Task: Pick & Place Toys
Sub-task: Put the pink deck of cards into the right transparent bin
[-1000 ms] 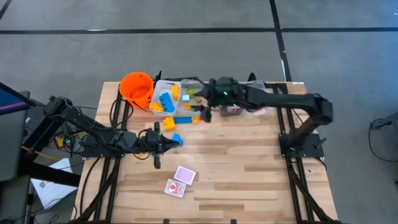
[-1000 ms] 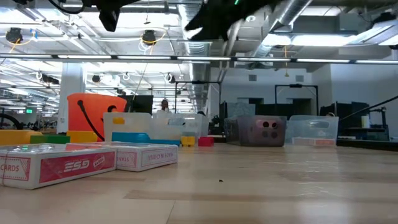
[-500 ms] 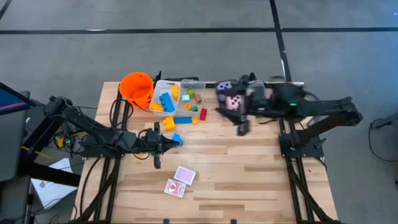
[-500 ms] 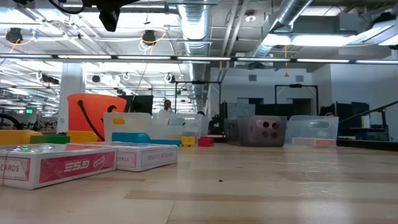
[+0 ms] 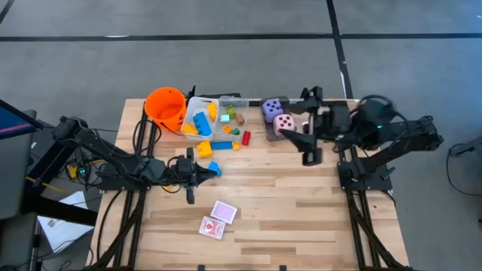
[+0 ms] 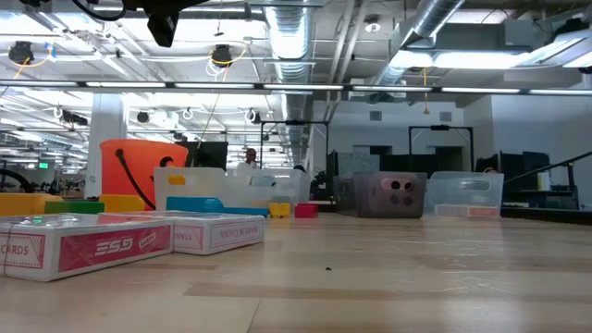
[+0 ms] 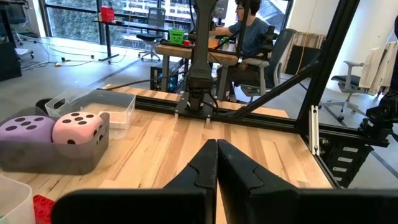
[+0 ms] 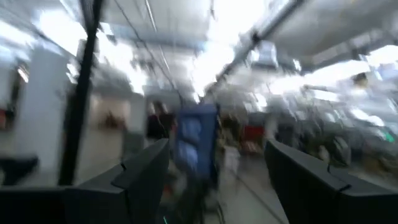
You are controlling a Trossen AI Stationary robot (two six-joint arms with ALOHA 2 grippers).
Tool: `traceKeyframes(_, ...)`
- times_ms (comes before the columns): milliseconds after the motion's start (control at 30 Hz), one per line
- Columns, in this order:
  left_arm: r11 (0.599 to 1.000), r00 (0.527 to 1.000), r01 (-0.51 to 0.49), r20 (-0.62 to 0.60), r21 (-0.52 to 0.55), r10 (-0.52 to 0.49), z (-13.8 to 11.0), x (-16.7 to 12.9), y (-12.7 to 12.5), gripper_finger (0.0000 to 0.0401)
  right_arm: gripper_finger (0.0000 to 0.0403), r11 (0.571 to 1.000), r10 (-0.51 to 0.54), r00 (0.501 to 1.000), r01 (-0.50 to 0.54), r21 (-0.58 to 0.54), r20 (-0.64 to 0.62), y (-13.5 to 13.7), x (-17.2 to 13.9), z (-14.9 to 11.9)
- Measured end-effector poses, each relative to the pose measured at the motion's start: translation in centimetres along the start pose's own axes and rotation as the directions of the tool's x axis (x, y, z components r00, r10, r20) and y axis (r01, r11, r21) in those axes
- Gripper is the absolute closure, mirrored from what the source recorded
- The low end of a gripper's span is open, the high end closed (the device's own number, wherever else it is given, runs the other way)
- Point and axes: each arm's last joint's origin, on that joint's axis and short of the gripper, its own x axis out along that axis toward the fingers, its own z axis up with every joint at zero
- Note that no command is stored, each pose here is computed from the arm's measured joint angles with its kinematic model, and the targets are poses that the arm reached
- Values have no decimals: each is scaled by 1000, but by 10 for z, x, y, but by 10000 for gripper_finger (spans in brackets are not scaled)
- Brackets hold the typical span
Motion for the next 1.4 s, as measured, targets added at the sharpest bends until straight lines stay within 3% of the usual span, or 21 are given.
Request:
traceKeyframes(100,1000,1000,0,0,0,0,0,0,0,401,143,998,-62,995,61,-26,-78,-1,0,-7)
traceKeyframes(200,1000,1000,0,-1,0,0,0,0,0,401,143,988,-144,987,140,-63,-73,-6,1,-6)
traceKeyframes(400,1000,1000,0,-1,0,0,0,0,0,401,143,977,-199,979,194,-91,-48,-16,2,-5)
traceKeyframes(533,1000,1000,0,0,0,0,0,0,0,401,143,972,-216,967,200,-125,-135,-19,-4,-8)
traceKeyframes(767,1000,1000,0,2,-1,0,0,0,0,401,143,944,-325,899,289,-161,-295,-16,-10,-22)
traceKeyframes(900,1000,1000,0,2,-1,0,0,0,0,401,143,950,-311,883,293,-103,-352,-14,-10,-30)
traceKeyframes(967,1000,1000,1,2,-1,-1,0,0,0,401,143,970,-235,870,241,-42,-433,-7,-12,-39)
traceKeyframes(1100,1000,1000,1,2,-1,-1,0,0,0,401,143,988,-118,806,151,9,-580,14,-19,-57)
traceKeyframes(1233,1000,1000,1,2,-1,-1,0,0,0,401,143,990,-113,735,140,-14,-669,43,-25,-74)
traceKeyframes(1400,1000,1000,0,2,-1,0,0,0,0,401,143,964,-217,550,252,-87,-806,76,-59,-113)
